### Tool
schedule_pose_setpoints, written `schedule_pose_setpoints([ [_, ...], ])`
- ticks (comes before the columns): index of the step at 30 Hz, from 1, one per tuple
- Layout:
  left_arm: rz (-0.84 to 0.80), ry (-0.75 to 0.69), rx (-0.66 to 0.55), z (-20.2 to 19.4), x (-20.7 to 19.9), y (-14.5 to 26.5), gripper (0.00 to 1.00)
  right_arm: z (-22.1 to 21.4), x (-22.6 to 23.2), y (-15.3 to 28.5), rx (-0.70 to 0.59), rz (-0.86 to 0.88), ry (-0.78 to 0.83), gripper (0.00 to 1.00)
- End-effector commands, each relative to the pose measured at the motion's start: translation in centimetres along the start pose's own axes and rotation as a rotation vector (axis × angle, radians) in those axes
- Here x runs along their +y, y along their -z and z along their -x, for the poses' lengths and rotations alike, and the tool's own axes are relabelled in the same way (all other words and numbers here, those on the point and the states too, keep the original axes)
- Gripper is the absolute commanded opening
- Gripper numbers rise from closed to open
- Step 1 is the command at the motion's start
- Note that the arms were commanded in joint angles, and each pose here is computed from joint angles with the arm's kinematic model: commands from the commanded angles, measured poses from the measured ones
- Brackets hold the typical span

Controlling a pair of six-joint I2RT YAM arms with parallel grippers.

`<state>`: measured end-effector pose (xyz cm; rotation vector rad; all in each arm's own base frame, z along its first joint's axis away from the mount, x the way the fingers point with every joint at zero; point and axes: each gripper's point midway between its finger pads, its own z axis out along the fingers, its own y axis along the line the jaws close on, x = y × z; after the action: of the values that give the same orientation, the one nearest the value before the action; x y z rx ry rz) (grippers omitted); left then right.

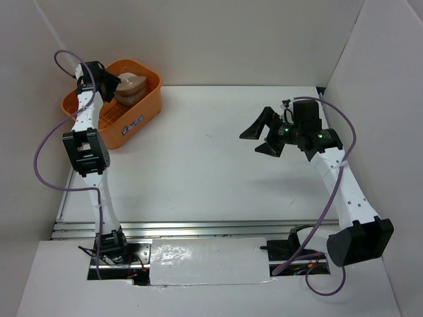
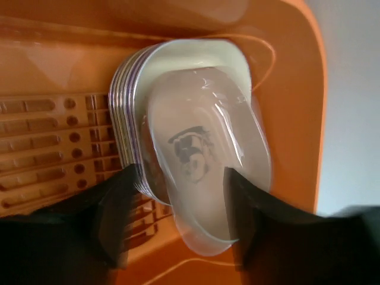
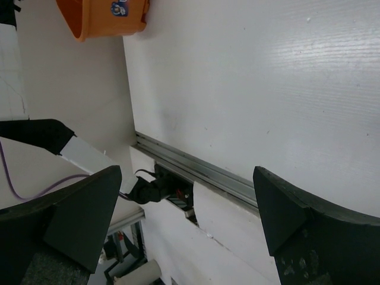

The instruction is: Place the plates into the plastic bin on the countertop

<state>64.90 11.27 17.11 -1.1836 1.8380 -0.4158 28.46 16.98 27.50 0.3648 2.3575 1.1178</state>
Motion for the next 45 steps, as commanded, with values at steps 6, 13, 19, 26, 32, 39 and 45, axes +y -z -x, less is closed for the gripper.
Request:
schedule_pose_setpoints([
  [6, -0.172, -0.032, -0.166, 5.0, -7.5, 6.6, 0.99, -0.7, 2.2, 0.5, 0.005, 0.017, 0.041, 1.00],
  [13, -0.205, -0.237, -0.227, 7.0, -12.2, 23.4, 0.99, 1.0, 1.8, 2.0, -0.096, -0.098, 0.115, 1.00],
  [19, 0.028, -0.386, -0.101, 3.3, -2.8, 30.4, 0.99, 4.4, 0.4, 7.7, -0.334, -0.352, 0.195, 1.00],
  [26, 0.237, -0.548, -0.049, -1.3, 6.9, 36.7, 0.99, 5.9, -0.1, 18.4, -0.626, -0.577, 0.288, 1.00],
  [32, 0.247, -0.530, -0.020, -5.8, 12.9, 41.3, 0.99, 3.8, 0.4, 24.7, -0.787, -0.546, 0.292, 1.00],
  [39, 0.429, -0.488, -0.052, -7.0, 18.9, 43.7, 0.99, 1.9, -1.2, 26.0, -0.821, -0.539, 0.271, 1.00],
  [45, 0.443, -0.465, -0.138, -4.6, 17.3, 45.1, 0.99, 1.8, -0.8, 27.0, -0.846, -0.522, 0.268, 1.00],
])
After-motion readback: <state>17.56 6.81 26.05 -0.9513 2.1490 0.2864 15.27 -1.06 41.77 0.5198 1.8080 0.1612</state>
